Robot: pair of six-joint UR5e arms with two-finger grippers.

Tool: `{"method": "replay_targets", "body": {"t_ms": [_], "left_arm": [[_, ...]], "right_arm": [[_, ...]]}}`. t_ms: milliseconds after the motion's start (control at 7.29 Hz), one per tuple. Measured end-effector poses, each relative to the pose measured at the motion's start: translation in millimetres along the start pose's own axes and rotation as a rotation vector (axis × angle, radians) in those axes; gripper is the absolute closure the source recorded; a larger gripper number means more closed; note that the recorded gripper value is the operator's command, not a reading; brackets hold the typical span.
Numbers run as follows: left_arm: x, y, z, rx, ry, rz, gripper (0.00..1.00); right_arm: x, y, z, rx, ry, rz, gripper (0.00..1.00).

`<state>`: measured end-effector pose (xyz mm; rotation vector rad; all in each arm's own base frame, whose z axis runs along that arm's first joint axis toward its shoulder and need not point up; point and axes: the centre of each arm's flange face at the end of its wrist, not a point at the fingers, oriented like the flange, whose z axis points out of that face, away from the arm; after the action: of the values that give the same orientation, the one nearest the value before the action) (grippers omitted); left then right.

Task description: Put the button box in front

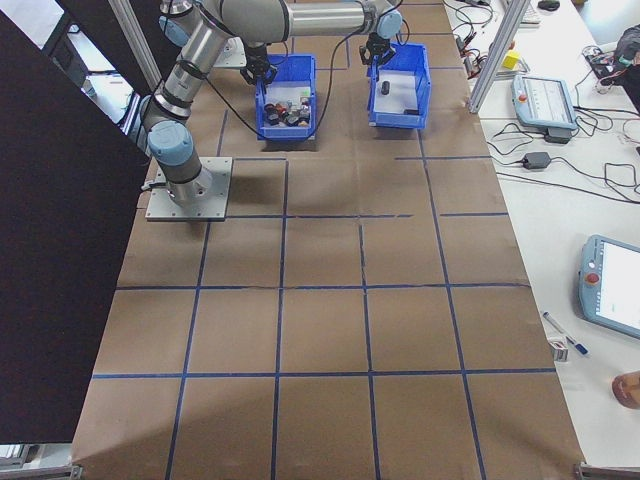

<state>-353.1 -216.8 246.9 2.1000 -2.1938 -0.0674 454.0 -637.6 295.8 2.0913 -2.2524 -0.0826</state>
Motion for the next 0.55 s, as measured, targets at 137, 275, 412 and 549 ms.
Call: {"method": "replay_targets", "body": {"t_ms": [137,275,412,549], "left_arm": [[2.4,-0.8,-5.0,0.005,0.02,0.003,1.0],[7.8,-1.3,-16.0,0.009,0.055,0.003,1.0],[14.7,-2.9,-29.1,0.015,0.086,0.007,1.0],[25.1,-11.1,-43.7,0.025,0.109,0.011,1.0]], "right_arm": [[11.9,19.4,-22.9,0.001,0.04,0.001,0.95],[29.8,54.6,-47.2,0.003,0.072,-0.019,0.95],[48.9,99.2,-67.8,0.0,0.091,-0.058,0.95],[64.7,146.1,-85.3,-0.003,0.1,-0.085,0.95]]}}
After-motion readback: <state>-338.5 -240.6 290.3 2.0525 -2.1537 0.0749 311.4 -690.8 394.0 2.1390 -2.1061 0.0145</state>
